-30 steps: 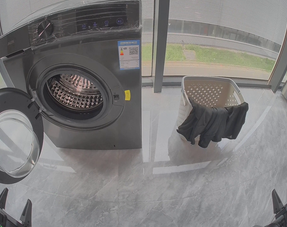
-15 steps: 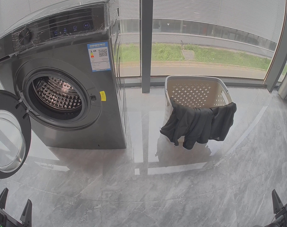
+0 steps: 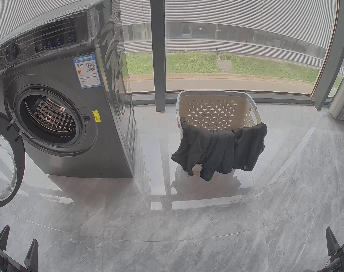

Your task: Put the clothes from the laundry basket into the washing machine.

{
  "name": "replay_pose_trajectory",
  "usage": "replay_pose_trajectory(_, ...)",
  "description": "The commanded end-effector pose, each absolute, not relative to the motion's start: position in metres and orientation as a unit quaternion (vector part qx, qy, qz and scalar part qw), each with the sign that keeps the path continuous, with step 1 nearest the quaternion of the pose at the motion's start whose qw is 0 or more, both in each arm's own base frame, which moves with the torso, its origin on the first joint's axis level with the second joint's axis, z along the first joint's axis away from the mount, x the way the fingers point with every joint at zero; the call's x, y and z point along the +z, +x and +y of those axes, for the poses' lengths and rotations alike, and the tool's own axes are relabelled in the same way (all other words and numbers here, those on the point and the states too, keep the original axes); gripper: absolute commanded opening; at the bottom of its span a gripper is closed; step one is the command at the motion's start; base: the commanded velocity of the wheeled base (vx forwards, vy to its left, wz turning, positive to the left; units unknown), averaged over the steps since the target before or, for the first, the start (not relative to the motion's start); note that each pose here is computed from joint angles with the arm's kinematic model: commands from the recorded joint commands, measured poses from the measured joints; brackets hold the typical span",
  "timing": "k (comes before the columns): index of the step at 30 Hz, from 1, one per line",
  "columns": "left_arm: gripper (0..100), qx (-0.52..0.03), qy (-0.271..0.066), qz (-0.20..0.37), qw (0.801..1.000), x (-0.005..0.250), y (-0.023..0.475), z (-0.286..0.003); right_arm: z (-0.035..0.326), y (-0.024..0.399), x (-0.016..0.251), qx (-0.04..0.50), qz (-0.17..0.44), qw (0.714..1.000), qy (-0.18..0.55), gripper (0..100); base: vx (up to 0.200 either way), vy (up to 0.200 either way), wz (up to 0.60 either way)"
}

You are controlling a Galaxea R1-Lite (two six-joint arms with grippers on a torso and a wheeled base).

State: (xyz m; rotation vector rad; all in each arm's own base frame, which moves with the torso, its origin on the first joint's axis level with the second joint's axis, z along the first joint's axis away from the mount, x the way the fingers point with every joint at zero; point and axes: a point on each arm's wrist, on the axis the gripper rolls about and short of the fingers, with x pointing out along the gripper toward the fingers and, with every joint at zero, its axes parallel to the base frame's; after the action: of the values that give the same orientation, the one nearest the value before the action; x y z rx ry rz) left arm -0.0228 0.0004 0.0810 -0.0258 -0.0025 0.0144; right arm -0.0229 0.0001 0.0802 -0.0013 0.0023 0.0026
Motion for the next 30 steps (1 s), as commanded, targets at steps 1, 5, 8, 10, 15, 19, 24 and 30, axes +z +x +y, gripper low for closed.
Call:
replay_pose_trajectory(1, 100, 0.008, -0.013, -0.002, 1.0, 0.0762, -0.0229, 0.0004, 0.0001, -0.023, 0.0759, 0.002, 0.001, 1.0, -0.001, 100, 0.0, 0.0, 0.0)
replay_pose_trajectory(5, 100, 0.008, -0.013, -0.002, 1.0, 0.0762, -0.0229, 0.0004, 0.0001, -0.023, 0.0759, 0.002, 0.001, 1.0, -0.001, 100, 0.0, 0.0, 0.0)
replay_pose_trajectory(8, 100, 0.008, -0.013, -0.002, 1.0, 0.0762, -0.0229, 0.0004, 0.0001, -0.023, 0.0759, 0.002, 0.001, 1.0, -0.001, 100, 0.0, 0.0, 0.0)
replay_pose_trajectory(10, 100, 0.008, -0.013, -0.002, 1.0, 0.0762, -0.0229, 0.0004, 0.0001, -0.023, 0.0759, 0.002, 0.001, 1.0, -0.001, 100, 0.0, 0.0, 0.0)
replay_pose_trajectory(15, 100, 0.008, -0.013, -0.002, 1.0, 0.0762, -0.0229, 0.0004, 0.0001, -0.023, 0.0759, 0.002, 0.001, 1.0, -0.001, 100, 0.0, 0.0, 0.0)
replay_pose_trajectory(19, 100, 0.008, -0.013, -0.002, 1.0, 0.0762, -0.0229, 0.0004, 0.0001, -0.023, 0.0759, 0.002, 0.001, 1.0, -0.001, 100, 0.05, 0.0, 0.0)
replay_pose_trajectory(24, 100, 0.008, -0.013, -0.002, 1.0, 0.0762, -0.0229, 0.0004, 0.0001, -0.023, 0.0759, 0.002, 0.001, 1.0, -0.001, 100, 0.2, 0.0, 0.0)
replay_pose_trajectory(30, 100, 0.008, -0.013, -0.002, 1.0, 0.0762, -0.0229, 0.0004, 0.0002, -0.023, 0.0759, 0.002, 0.001, 1.0, -0.001, 100, 0.1, 0.0, 0.0)
